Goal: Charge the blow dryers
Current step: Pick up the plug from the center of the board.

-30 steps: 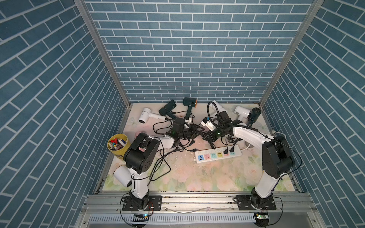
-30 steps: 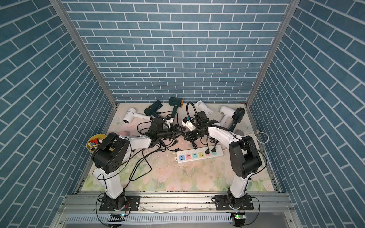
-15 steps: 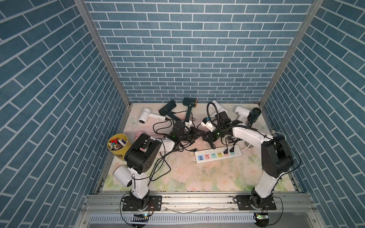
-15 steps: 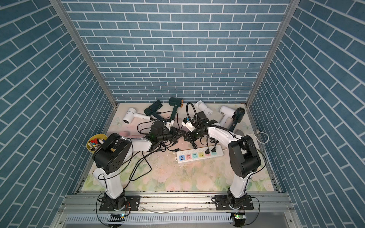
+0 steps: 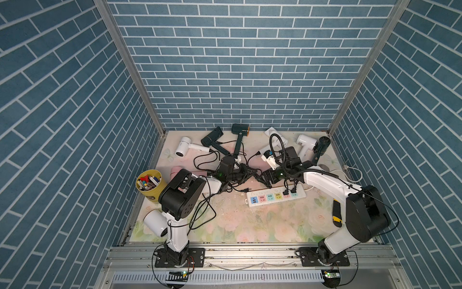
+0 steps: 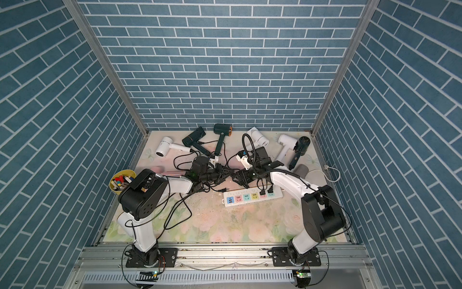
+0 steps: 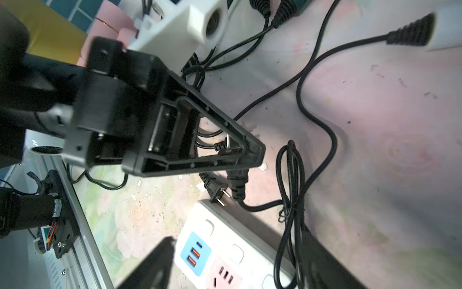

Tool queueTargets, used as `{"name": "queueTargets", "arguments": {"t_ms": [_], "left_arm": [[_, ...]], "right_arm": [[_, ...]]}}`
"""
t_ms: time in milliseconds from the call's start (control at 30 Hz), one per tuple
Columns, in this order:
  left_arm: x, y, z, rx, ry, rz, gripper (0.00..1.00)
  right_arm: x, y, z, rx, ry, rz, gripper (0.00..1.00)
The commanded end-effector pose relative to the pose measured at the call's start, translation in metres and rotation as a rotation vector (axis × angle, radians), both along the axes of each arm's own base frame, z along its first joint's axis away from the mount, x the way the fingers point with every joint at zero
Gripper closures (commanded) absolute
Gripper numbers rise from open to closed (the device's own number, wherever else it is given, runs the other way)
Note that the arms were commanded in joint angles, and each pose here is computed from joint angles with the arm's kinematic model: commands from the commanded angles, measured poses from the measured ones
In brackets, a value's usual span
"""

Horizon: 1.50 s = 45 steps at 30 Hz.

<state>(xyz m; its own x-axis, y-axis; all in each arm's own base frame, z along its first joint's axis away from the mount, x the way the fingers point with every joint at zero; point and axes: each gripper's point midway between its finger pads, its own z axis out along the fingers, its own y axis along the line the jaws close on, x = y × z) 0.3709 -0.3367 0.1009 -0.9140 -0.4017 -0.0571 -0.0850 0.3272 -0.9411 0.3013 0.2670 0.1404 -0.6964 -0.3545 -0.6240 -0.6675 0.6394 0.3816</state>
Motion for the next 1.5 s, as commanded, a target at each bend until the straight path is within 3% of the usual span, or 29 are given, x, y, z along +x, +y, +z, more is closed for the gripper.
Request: {"name": "queueTargets", "arguments": {"t_ms": [0,267,400,533,700,933,967,1033,1133,1167,1333,1467], "left_arm": [[-0.004,-0.005,0.013,-0.023,0.042,0.026,0.88],[-0.007,-0.023,0.021,-0.098,0.175,0.055,0.88],[-0.013,-0.028,0.02,-0.143,0.285,0.06,0.86],[-0.013,-0.028,0.028,-0.219,0.345,0.088,0.86],[-0.02,-0.03,0.025,-0.185,0.446,0.075,0.86],[-0.023,-0.031,0.035,-0.214,0.491,0.075,0.87],[-0.024,-0.03,0.035,-0.212,0.498,0.078,0.87],[-0.026,-0.031,0.036,-0.21,0.51,0.073,0.87],[-0.028,-0.03,0.037,-0.219,0.527,0.074,0.87],[-0.028,-0.03,0.037,-0.222,0.532,0.076,0.87],[-0.028,-0.03,0.038,-0.23,0.537,0.074,0.87],[-0.027,-0.03,0.039,-0.234,0.534,0.076,0.87]], "right_arm": [[0.003,0.0,0.026,0.118,-0.063,-0.084,0.01],[0.006,-0.015,0.017,0.198,-0.116,-0.238,0.01],[0.009,-0.02,0.009,0.217,-0.242,-0.277,0.01],[0.005,-0.017,0.003,0.222,-0.255,-0.265,0.01],[0.001,-0.002,0.003,0.288,-0.223,-0.181,0.06],[0.007,0.0,0.005,0.357,-0.253,-0.216,0.01],[0.01,-0.001,0.002,0.352,-0.25,-0.236,0.03],[0.012,0.0,0.0,0.358,-0.246,-0.237,0.17],[0.014,0.003,-0.001,0.384,-0.233,-0.246,0.57],[0.015,0.004,-0.002,0.389,-0.227,-0.25,0.62],[0.017,0.008,-0.005,0.414,-0.208,-0.247,0.63],[0.016,0.009,-0.007,0.417,-0.201,-0.241,0.71]]}}
